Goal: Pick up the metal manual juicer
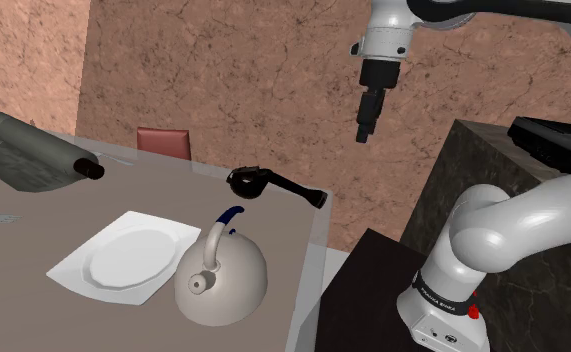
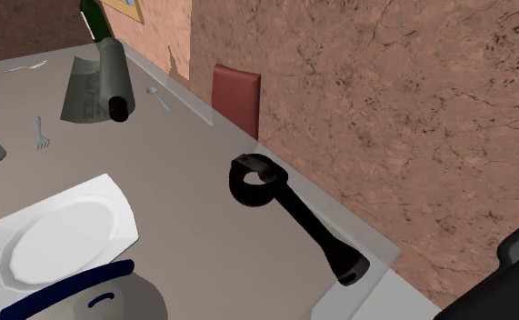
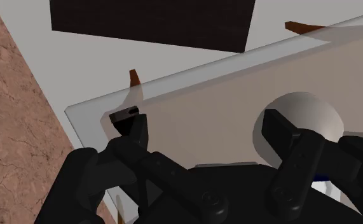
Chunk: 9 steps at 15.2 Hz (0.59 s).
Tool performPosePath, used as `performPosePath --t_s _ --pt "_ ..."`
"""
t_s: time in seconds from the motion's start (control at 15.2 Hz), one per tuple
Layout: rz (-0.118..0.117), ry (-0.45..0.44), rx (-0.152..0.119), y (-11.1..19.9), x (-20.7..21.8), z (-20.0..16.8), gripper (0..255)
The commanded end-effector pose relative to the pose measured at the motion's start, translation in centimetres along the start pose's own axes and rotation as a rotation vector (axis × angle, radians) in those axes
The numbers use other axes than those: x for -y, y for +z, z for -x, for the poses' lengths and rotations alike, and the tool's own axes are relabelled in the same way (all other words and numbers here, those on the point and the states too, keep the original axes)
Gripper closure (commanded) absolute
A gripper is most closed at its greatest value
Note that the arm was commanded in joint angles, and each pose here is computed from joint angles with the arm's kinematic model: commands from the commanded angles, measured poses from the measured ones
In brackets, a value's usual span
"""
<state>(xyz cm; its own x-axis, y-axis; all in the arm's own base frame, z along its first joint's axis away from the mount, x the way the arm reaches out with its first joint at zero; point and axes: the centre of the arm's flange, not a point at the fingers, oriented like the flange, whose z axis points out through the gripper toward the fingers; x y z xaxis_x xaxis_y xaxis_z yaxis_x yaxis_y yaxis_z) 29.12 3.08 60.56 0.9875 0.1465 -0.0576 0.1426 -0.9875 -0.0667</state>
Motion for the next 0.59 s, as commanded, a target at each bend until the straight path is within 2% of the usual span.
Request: performPosePath --t_s 0.0,0.53 --pt "0.000 0.000 0.000 0.0 0.0 0.0 0" --pt "-0.006 -0.085 -0.108 6.9 -3.5 -5.6 0"
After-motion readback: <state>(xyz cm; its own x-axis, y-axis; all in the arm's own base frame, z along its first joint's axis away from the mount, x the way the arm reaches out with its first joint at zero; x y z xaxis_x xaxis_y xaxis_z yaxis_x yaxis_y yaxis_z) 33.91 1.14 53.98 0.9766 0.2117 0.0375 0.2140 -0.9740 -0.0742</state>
